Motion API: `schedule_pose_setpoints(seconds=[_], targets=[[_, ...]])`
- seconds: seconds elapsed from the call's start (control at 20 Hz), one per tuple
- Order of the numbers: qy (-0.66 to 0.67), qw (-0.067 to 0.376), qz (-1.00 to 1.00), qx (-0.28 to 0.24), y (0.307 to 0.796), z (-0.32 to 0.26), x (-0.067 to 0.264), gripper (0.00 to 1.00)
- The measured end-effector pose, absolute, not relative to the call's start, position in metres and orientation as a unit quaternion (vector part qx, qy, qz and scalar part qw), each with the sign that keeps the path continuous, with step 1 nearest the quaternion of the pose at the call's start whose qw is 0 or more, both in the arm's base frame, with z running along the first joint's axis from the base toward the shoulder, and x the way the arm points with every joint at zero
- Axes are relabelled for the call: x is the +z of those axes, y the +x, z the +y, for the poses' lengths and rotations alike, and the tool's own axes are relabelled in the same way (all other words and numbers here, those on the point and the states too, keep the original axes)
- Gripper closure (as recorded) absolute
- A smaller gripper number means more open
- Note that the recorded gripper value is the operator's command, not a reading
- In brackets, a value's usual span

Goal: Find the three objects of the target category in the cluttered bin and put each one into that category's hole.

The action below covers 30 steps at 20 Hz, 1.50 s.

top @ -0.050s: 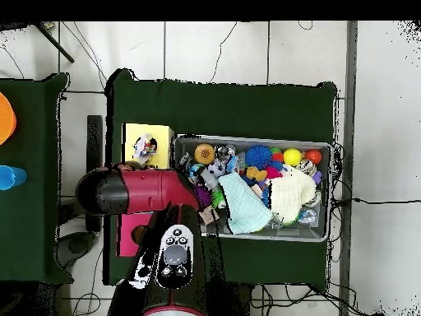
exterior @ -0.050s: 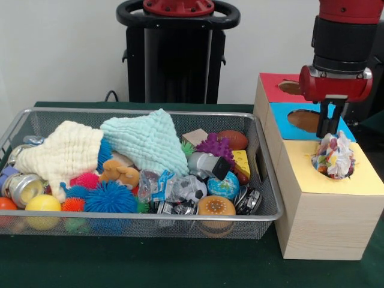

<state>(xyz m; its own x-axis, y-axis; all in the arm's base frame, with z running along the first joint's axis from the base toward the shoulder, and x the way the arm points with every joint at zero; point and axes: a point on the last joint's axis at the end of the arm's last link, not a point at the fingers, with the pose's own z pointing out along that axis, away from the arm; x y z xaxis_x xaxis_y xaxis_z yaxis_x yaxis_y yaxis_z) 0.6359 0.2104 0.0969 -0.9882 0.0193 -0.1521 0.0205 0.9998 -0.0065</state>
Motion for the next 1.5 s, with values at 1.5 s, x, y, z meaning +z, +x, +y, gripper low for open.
schedule_pose_setpoints(seconds=[1.5], targets=[[0.013, 0.101, 0.995, -0.011, 0.655, 0.204, 0.159, 1.00]])
